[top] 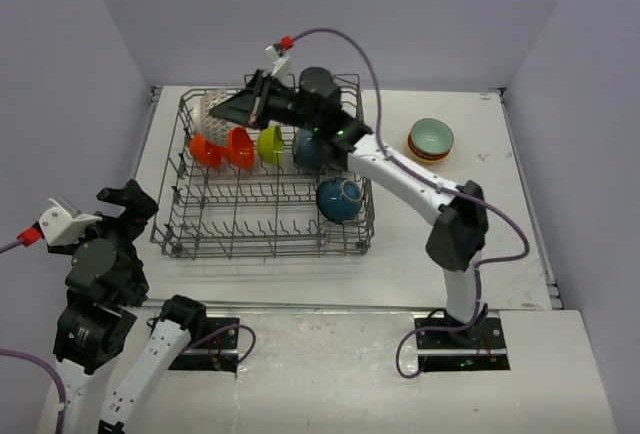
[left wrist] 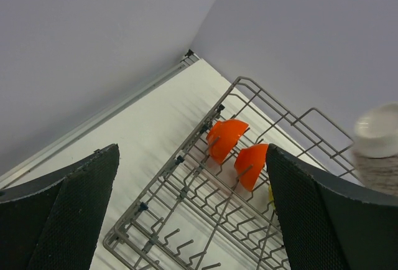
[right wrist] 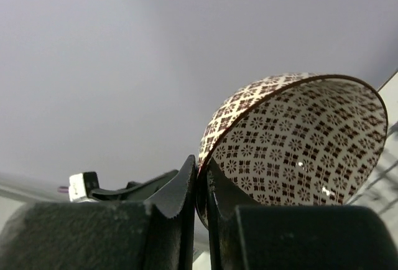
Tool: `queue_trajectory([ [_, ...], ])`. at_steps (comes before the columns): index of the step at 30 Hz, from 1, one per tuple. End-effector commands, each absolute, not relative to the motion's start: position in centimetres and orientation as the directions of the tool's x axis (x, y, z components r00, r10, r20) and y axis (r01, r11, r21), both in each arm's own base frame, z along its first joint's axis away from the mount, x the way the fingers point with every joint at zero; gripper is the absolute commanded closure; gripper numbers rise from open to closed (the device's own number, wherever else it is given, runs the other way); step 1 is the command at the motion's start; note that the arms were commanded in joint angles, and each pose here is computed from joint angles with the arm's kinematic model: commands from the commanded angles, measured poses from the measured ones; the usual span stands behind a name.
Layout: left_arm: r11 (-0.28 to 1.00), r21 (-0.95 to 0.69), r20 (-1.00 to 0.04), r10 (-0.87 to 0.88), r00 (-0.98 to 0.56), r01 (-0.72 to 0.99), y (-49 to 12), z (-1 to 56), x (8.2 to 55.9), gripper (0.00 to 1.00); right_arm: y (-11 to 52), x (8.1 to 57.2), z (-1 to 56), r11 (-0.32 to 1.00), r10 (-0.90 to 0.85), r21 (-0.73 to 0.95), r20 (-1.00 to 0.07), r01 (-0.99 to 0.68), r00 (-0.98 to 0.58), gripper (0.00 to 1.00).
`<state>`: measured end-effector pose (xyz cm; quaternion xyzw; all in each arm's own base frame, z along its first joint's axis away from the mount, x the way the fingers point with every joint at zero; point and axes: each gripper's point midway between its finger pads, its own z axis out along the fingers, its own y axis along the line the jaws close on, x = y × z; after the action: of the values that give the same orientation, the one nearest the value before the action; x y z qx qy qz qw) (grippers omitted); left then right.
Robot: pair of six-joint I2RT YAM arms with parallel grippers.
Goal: Unload the bowls from the dish rack
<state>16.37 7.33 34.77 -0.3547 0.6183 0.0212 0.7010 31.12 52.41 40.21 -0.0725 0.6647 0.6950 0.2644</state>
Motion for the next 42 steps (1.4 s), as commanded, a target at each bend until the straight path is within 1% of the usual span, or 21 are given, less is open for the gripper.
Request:
queue_trajectory([
  [1, 0.754, -0.470, -0.883, -0.414, 0.223, -0.460, 6.8, 34.9, 17.2, 0.00, 43.3, 31.6, 50.3, 0.089, 0.436, 0.722, -0.648, -0.686, -0.625, 1.00],
  [2, 0.759, -0.464, -0.885, -0.412, 0.215, -0.457, 6.6, 34.8, 17.4, 0.00, 42.0, 32.3, 50.2, 0.146, 0.446, 0.710, -0.669, -0.689, -0.595, 1.00],
  [4, 0.766, -0.446, -0.895, -0.400, 0.200, -0.464, 6.6, 34.7, 17.6, 0.00, 37.6, 35.2, 48.7, 0.351, 0.442, 0.655, -0.746, -0.669, -0.498, 1.00],
  [5, 0.767, -0.439, -0.898, -0.395, 0.194, -0.468, 6.6, 34.5, 17.7, 0.00, 34.8, 35.8, 49.5, 0.439, 0.474, 0.632, -0.767, -0.639, -0.432, 1.00],
  [6, 0.769, -0.431, -0.902, -0.391, 0.186, -0.473, 6.6, 34.3, 17.8, 0.00, 31.4, 37.8, 47.8, 0.570, 0.436, 0.577, -0.816, -0.585, -0.380, 1.00],
  [7, 0.769, -0.426, -0.904, -0.388, 0.182, -0.476, 6.6, 34.2, 17.9, 0.00, 29.1, 38.5, 47.5, 0.643, 0.427, 0.541, -0.841, -0.543, -0.332, 1.00],
  [9, 0.779, -0.410, -0.910, -0.380, 0.164, -0.474, 6.3, 33.6, 18.3, 0.00, 22.2, 40.3, 45.9, 0.823, 0.371, 0.432, -0.901, -0.370, -0.226, 1.00],
  [10, 0.788, -0.404, -0.913, -0.377, 0.155, -0.465, 6.0, 33.5, 18.6, 0.00, 19.9, 40.8, 44.9, 0.874, 0.335, 0.385, -0.919, -0.298, -0.206, 1.00],
  [11, 0.792, -0.397, -0.916, -0.375, 0.143, -0.464, 5.8, 33.2, 18.8, 0.00, 15.7, 41.5, 44.1, 0.940, 0.274, 0.301, -0.946, -0.161, -0.171, 1.00],
  [12, 0.797, -0.385, -0.920, -0.370, 0.127, -0.465, 5.6, 32.9, 19.2, 0.00, 13.7, 41.9, 43.2, 0.961, 0.241, 0.260, -0.954, -0.092, -0.177, 1.00],
  [14, 0.807, -0.372, -0.924, -0.366, 0.106, -0.459, 5.2, 32.6, 19.7, 0.00, 9.0, 43.3, 40.3, 0.985, 0.166, 0.153, -0.958, 0.074, -0.235, 1.00],
  [16, 0.816, -0.354, -0.930, -0.358, 0.080, -0.457, 4.9, 32.2, 20.3, 0.00, 6.4, 44.3, 38.6, 0.990, 0.097, 0.060, -0.950, 0.131, -0.296, 1.00],
  [18, 0.823, -0.336, -0.935, -0.349, 0.058, -0.459, 4.6, 31.8, 20.7, 0.00, 4.0, 46.0, 33.9, 0.984, 0.039, -0.045, -0.892, 0.174, -0.451, 1.00],
  [19, 0.825, -0.330, -0.937, -0.346, 0.052, -0.458, 4.6, 31.7, 20.8, 0.00, 3.5, 46.8, 34.5, 0.982, 0.028, -0.061, -0.889, 0.180, -0.456, 1.00],
  [21, 0.831, -0.316, -0.940, -0.338, 0.036, -0.458, 4.4, 31.4, 21.0, 0.00, 3.0, 48.4, 29.5, 0.976, -0.028, -0.151, -0.797, 0.155, -0.603, 1.00],
  [22, 0.831, -0.313, -0.941, -0.336, 0.034, -0.459, 4.4, 31.3, 21.1, 0.00, 3.2, 49.2, 30.4, 0.977, -0.044, -0.159, -0.801, 0.142, -0.596, 1.00],
  [23, 0.833, -0.312, -0.942, -0.335, 0.033, -0.458, 4.4, 31.3, 21.1, 0.00, 3.1, 49.1, 28.8, 0.974, -0.068, -0.192, -0.752, 0.119, -0.655, 1.00],
  [25, 0.834, -0.307, -0.943, -0.331, 0.029, -0.458, 4.4, 31.2, 21.1, 0.00, 2.8, 50.7, 26.7, 0.964, -0.089, -0.238, -0.712, 0.120, -0.696, 1.00],
  [30, 0.848, -0.288, -0.948, -0.317, 0.010, -0.445, 4.0, 30.8, 21.6, 0.00, 3.5, 52.1, 23.4, 0.961, -0.124, -0.265, -0.680, 0.083, -0.723, 1.00],
  [35, 0.856, -0.271, -0.951, -0.308, -0.013, -0.441, 3.7, 30.5, 22.1, 0.00, 4.7, 51.9, 18.5, 0.959, -0.159, -0.282, -0.572, 0.011, -0.805, 1.00],
  [42, 0.860, -0.268, -0.952, -0.305, -0.015, -0.435, 3.6, 30.4, 22.1, 0.00, 4.6, 51.1, 15.0, 0.948, -0.162, -0.319, -0.490, 0.003, -0.856, 1.00],
])
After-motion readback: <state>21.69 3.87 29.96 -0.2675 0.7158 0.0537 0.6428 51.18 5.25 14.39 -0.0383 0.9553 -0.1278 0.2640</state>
